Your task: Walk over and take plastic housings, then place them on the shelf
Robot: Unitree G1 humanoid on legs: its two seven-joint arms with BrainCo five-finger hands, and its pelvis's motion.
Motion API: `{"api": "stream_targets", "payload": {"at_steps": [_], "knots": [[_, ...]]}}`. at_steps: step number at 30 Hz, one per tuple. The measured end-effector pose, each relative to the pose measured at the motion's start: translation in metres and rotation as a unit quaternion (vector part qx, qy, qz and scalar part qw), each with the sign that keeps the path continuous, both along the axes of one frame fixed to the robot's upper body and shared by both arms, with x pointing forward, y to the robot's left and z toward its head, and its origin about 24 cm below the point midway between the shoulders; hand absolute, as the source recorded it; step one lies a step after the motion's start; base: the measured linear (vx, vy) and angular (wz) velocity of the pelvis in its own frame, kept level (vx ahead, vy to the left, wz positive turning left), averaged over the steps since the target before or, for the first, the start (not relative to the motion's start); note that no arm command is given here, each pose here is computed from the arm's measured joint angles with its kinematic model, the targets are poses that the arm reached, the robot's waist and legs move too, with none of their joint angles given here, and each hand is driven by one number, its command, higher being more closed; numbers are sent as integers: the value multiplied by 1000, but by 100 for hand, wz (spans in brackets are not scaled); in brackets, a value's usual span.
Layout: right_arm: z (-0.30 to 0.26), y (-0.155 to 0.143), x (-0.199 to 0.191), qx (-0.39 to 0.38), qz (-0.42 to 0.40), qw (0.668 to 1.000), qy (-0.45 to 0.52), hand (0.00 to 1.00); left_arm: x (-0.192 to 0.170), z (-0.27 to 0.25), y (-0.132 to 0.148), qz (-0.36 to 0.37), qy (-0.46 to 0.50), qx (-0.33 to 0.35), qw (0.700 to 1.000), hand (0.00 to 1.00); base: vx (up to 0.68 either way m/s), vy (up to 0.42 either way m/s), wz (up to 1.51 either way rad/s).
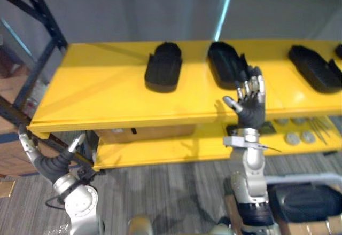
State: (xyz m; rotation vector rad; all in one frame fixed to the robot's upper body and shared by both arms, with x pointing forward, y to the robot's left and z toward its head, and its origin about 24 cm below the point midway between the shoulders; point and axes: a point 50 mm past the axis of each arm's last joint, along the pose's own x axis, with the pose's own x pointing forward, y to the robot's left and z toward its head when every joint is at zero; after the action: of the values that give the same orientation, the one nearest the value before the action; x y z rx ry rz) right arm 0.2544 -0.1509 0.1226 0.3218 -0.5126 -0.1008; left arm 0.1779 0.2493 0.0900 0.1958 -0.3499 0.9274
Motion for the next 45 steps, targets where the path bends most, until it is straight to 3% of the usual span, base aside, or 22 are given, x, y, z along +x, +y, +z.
{"api": "stream_targets", "payload": {"at_steps": [9, 13, 20, 25, 27, 29, 30, 34, 39, 41, 45], "knots": [[-7, -11, -15, 0, -22, 1000, 10, 0, 16, 2, -24, -67, -14, -18, 997, 0, 68, -30, -22], [-5, -20, -16, -12, -33, 999, 6, 0, 20, -31, -25, -88, 23, -96, 991, 0, 124, -36, -9], [-2, -52, -19, -36, -96, 995, 7, 0, 9, -74, -15, -51, 107, -123, 985, 0, 81, 117, 14], [-8, -37, -19, -10, -82, 996, 18, 0, -11, -99, 14, 75, 156, -137, 975, 0, 85, 176, 19], [-7, -34, -18, -4, -84, 996, 17, 0, -33, -122, 28, 146, 193, -186, 952, 0, 73, 95, 5], [-4, -29, -12, -15, -84, 996, 14, 0, -73, -154, 38, 234, 253, -237, 908, 0, 70, 31, -6], [-3, -28, -11, -18, -85, 996, 13, 0, -78, -158, 38, 241, 260, -241, 904, 0, 60, 10, -7], [4, -15, 1, -40, -56, 998, 1, 0, -127, -202, 23, 279, 349, -327, 833, 0, 31, 10, -1], [23, -3, 13, -49, -29, 998, -36, 0, -164, -237, -7, 223, 431, -420, 767, 0, 5, 5, -3], [41, 16, 19, -58, 15, 996, -73, 0, -176, -247, -17, 170, 467, -451, 742, 0, -19, -15, -14], [80, 57, 24, -84, 113, 978, -157, 0, -174, -253, -25, 58, 521, -441, 728, 0, -51, -42, -11]]}}
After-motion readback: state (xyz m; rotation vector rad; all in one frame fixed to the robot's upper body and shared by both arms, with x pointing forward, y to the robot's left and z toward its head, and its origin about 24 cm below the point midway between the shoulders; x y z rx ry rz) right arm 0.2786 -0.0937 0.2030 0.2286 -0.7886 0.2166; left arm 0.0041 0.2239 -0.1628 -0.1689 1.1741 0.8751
